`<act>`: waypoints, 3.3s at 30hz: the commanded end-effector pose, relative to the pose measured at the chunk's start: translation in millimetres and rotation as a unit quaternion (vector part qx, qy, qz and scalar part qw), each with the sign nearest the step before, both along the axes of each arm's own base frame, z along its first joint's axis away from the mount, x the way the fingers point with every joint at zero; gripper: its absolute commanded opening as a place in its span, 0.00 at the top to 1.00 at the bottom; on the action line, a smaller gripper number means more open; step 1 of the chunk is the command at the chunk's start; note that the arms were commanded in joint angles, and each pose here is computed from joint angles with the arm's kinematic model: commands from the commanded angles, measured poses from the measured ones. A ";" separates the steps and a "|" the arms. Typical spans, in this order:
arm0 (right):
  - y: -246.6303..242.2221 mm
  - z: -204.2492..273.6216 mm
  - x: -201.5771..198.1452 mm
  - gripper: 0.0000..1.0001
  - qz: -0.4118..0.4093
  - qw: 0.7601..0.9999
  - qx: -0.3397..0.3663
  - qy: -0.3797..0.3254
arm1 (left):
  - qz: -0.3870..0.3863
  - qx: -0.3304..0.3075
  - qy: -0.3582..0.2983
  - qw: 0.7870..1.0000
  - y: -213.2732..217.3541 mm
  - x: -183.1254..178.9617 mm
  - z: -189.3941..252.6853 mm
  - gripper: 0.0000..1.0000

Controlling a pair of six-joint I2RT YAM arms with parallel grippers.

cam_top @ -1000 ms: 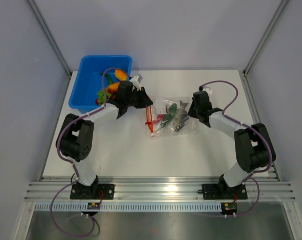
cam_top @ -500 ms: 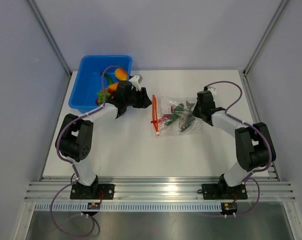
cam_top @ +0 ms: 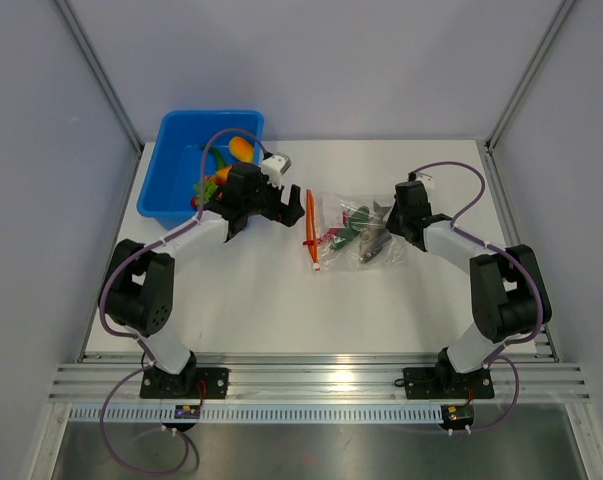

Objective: Open the zip-top bag and remove the fake food
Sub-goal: Adjust the zipper food storage bag at the center of the board, then pick up the fake vegetable from the zipper food storage bag.

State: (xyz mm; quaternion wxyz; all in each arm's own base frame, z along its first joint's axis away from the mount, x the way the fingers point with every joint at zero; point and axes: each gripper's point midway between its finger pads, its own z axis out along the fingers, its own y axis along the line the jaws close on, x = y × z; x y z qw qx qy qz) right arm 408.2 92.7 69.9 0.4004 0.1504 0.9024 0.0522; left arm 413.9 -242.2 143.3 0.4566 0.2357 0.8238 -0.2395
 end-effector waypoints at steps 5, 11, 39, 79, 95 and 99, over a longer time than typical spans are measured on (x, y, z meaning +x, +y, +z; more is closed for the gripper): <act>-2.0 15.1 9.4 1.00 -0.001 1.000 -0.002 -0.025 | -0.036 0.009 -0.002 0.999 -12.1 14.5 -3.6 0.07; -2.2 14.8 8.4 1.00 -0.001 1.000 -0.002 -0.025 | -0.052 0.014 0.054 0.997 -23.2 20.0 -30.8 0.26; 0.1 13.4 8.1 1.00 0.006 1.000 0.000 -0.021 | -0.221 0.056 0.070 0.971 -77.0 -35.1 -71.9 0.30; -4.4 11.7 6.9 1.00 -0.012 1.000 -0.003 -0.015 | -0.198 0.179 0.038 0.963 -82.8 -29.1 -91.8 0.88; -15.0 10.5 7.0 1.00 -0.036 0.999 0.001 -0.014 | -0.113 0.279 0.039 0.953 -34.4 -19.0 -54.6 0.96; -16.8 9.2 6.6 1.00 -0.040 0.999 0.003 -0.012 | -0.075 0.289 0.023 0.954 -25.1 -8.1 -47.7 0.96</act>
